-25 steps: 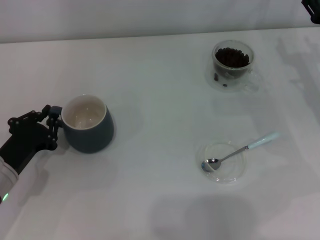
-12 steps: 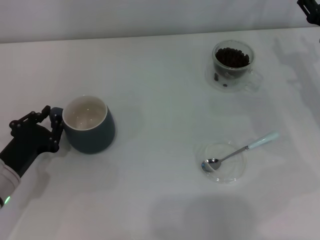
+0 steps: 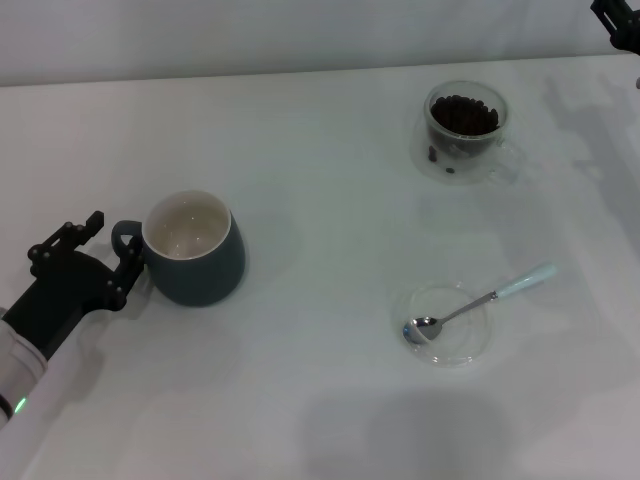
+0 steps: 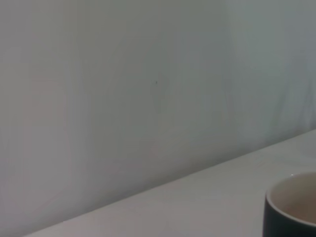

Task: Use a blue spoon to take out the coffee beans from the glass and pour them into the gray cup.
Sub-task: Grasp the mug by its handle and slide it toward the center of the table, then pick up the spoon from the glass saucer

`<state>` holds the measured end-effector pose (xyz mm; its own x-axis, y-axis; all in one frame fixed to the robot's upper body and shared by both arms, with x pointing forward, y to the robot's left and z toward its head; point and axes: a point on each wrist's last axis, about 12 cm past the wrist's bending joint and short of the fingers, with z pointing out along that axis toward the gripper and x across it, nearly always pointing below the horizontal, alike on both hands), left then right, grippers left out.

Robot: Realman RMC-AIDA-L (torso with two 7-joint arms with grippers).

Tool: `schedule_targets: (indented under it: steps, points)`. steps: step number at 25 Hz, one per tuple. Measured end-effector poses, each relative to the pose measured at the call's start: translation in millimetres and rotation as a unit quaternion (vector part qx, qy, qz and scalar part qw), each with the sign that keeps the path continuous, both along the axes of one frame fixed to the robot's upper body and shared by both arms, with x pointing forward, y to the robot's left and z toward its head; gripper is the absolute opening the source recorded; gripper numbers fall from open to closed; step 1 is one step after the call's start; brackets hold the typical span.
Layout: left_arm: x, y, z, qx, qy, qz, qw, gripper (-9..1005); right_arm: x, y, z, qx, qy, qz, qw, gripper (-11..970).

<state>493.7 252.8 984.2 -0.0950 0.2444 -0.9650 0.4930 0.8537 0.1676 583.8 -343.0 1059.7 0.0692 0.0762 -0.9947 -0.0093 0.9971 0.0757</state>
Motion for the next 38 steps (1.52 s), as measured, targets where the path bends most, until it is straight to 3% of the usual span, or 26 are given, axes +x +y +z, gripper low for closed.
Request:
schedule_targets:
  steps: [8, 18, 22, 27, 31, 38]
  points:
    - [-16.5, 3, -5.4, -0.016, 0.007, 0.012, 1.0, 516, -2.4, -1, -2.1, 0.002, 0.003, -0.002, 1.0, 846]
    - [-42.8, 15, -4.1, -0.045, -0.023, 0.035, 0.998, 516, -5.4, -1, -4.0, 0.016, 0.001, -0.006, 1.0, 845]
    - [-55.2, 28, 3.2, -0.08, -0.062, 0.086, 0.991, 517, -15.8, -5, -10.5, 0.067, 0.007, -0.006, 0.998, 845]
    - [-58.2, 45, 7.8, -0.104, -0.084, 0.155, 0.979, 672, -44.2, -26, -25.1, 0.152, 0.034, 0.001, 0.988, 846]
    - [-54.1, 57, 11.1, -0.119, -0.097, 0.209, 0.966, 755, -78.2, -40, -36.4, 0.214, 0.049, 0.015, 0.976, 846]
    - [-43.2, 69, 17.0, -0.126, -0.112, 0.242, 0.955, 876, -136.0, -34, -55.7, 0.317, 0.073, 0.056, 0.944, 845]
